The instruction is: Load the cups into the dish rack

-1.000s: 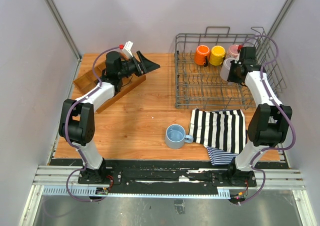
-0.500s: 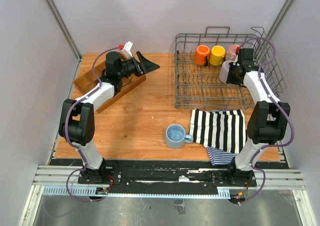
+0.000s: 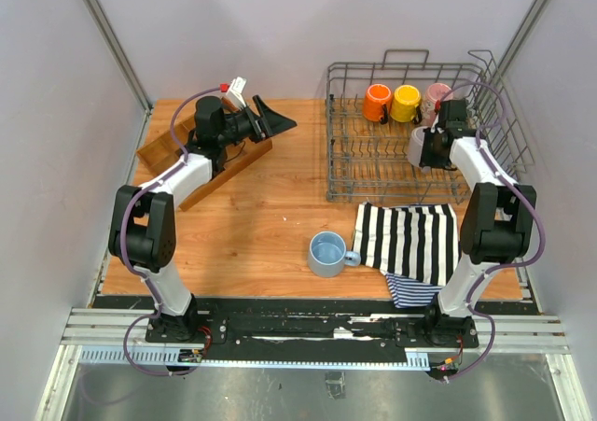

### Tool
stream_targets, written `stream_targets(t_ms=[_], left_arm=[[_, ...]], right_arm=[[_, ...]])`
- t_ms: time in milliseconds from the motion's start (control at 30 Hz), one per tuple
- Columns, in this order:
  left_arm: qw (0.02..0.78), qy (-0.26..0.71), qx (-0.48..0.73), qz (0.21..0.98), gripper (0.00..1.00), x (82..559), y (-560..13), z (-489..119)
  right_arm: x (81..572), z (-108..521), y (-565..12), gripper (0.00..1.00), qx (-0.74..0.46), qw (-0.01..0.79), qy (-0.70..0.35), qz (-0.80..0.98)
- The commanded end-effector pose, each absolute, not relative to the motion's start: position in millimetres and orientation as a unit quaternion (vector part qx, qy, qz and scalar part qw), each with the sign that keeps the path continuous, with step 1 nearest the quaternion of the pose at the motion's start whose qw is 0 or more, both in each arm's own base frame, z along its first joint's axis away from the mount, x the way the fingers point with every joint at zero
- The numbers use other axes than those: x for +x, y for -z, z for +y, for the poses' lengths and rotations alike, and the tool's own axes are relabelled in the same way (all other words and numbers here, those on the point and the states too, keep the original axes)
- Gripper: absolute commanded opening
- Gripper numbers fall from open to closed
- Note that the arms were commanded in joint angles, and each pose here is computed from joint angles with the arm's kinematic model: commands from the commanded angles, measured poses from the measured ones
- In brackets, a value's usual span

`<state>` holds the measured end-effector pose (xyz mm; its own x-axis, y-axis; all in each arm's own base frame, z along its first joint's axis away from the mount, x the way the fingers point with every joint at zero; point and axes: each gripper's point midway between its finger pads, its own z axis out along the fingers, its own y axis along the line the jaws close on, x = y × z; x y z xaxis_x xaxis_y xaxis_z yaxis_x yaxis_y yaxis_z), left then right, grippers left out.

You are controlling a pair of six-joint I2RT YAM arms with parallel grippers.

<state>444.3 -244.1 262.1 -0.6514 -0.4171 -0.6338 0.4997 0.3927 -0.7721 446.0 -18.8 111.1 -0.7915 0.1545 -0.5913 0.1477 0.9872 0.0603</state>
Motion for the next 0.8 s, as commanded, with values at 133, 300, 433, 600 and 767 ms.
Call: stream_targets(t_ms=[133, 300, 433, 600, 767], left_arm=[[0.436, 0.546, 0.041, 0.714, 0.82, 437.7, -276.5, -236.5], [0.435, 0.545, 0.04, 0.715, 0.82, 435.9, -275.0, -236.1], [0.433, 0.544, 0.04, 0.718, 0.82, 434.2, -273.2, -235.7], [0.429, 0.54, 0.038, 0.723, 0.82, 430.0, -266.8, -234.4], [0.427, 0.539, 0.037, 0.726, 0.82, 425.2, -263.8, -233.2]], right_arm=[[453.1, -22.6, -107.1, 0.01, 0.068, 0.334, 0.016, 0.94], [444.6, -25.7, -96.2, 0.02, 0.069, 0.321, 0.025, 0.944], [437.5, -27.6, -90.2, 0.16, 0.07, 0.312, 0.033, 0.947], [431.0, -29.3, -88.4, 0.2, 0.071, 0.308, 0.04, 0.948], [424.4, -31.3, -85.8, 0.32, 0.069, 0.301, 0.051, 0.95]])
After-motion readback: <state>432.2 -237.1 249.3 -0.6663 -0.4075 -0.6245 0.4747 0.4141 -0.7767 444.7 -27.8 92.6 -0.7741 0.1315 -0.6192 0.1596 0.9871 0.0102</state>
